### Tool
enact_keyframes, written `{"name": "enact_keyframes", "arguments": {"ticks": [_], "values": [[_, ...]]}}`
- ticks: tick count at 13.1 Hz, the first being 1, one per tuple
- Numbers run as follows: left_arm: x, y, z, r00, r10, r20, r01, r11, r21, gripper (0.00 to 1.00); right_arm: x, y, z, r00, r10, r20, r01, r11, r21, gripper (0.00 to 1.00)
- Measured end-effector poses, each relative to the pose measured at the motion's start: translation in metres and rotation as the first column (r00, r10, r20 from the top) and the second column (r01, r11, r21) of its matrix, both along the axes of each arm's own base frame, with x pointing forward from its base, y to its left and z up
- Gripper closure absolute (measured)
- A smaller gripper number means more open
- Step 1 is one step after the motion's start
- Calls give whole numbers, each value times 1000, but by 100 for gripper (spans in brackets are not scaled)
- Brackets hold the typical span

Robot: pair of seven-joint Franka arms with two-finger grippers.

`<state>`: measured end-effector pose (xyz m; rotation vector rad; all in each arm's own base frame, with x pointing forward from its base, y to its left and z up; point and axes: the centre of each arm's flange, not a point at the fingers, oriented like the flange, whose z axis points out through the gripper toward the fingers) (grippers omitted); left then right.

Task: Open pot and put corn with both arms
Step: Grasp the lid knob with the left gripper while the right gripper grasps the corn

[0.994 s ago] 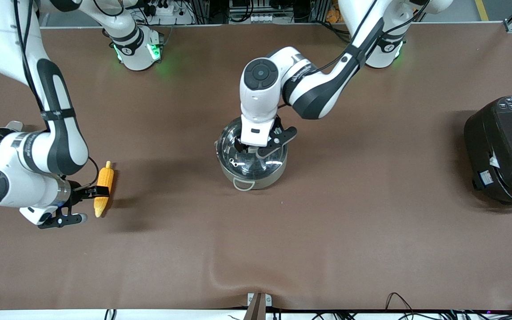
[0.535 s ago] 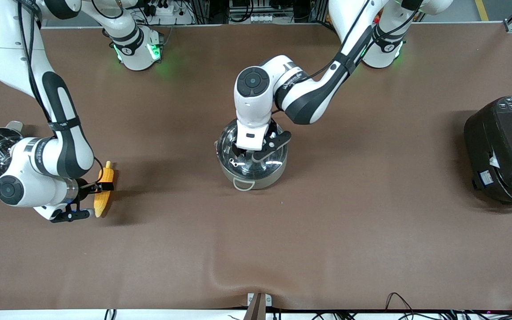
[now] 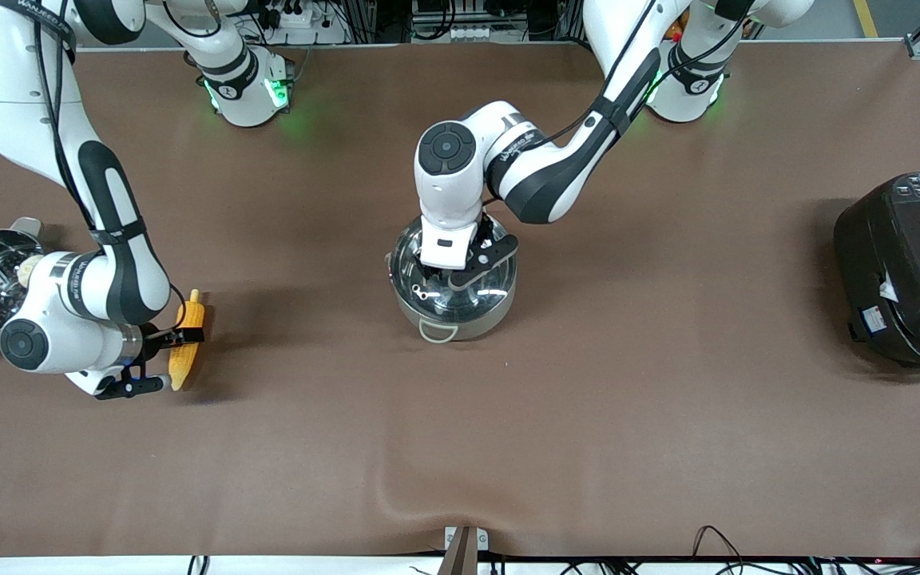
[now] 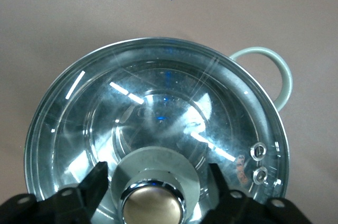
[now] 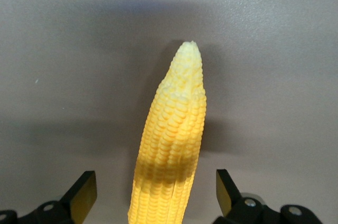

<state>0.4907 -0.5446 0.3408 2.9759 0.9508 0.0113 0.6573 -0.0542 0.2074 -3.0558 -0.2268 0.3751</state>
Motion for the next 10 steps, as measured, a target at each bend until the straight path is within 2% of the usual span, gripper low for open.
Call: {"name": "enact_keyframes", "arguments": {"ticks": [1, 5, 6, 9, 10], "values": [[-1, 0, 0, 1000, -1, 0, 1, 1000, 0, 28, -1, 0, -2, 1000, 0, -4, 0, 1000, 0, 0], [-7, -7, 0, 1000, -1, 0, 1, 1000, -1, 30, -9, 1, -22, 1000, 0, -28, 0, 1000, 1, 0], [-9, -8, 0, 1000, -3, 0, 3, 1000, -1, 36, -12, 1, -28, 1000, 0, -24, 0, 1000, 0, 0], [-8, -8, 0, 1000, 0, 1, 0, 1000, 0, 39, -19, 1, -40, 1000, -1, -21, 1, 1000, -1, 0], [-8, -7, 0, 1000, 1, 2, -1, 1000, 1, 39, -20, 1, -41, 1000, -1, -21, 1, 1000, -1, 7]]}}
